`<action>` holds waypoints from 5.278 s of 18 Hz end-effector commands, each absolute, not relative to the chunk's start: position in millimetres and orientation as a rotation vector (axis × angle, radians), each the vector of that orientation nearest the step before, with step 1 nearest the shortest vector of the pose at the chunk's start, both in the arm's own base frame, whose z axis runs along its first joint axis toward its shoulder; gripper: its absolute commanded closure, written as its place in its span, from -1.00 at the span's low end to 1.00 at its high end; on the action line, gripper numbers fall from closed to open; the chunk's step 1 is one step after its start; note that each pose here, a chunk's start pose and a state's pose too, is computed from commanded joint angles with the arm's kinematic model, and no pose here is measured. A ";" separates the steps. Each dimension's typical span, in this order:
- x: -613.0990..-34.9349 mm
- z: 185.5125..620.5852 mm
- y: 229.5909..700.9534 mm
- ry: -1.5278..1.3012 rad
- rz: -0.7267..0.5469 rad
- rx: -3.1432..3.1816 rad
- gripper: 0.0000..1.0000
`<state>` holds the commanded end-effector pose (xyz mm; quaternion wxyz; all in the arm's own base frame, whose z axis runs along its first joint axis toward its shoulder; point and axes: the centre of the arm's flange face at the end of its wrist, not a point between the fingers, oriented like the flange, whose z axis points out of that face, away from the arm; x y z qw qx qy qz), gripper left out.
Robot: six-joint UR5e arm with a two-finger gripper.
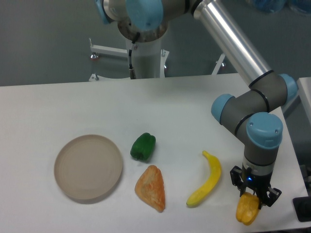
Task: Place the yellow pepper on the plate
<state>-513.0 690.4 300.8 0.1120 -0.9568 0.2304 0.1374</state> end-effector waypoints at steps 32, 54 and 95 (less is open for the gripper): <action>-184.6 397.8 692.4 -0.232 -0.059 -2.846 0.02; -47.6 279.9 693.5 0.001 -0.106 -2.949 0.02; -358.3 340.9 621.3 0.197 0.368 -2.951 -1.00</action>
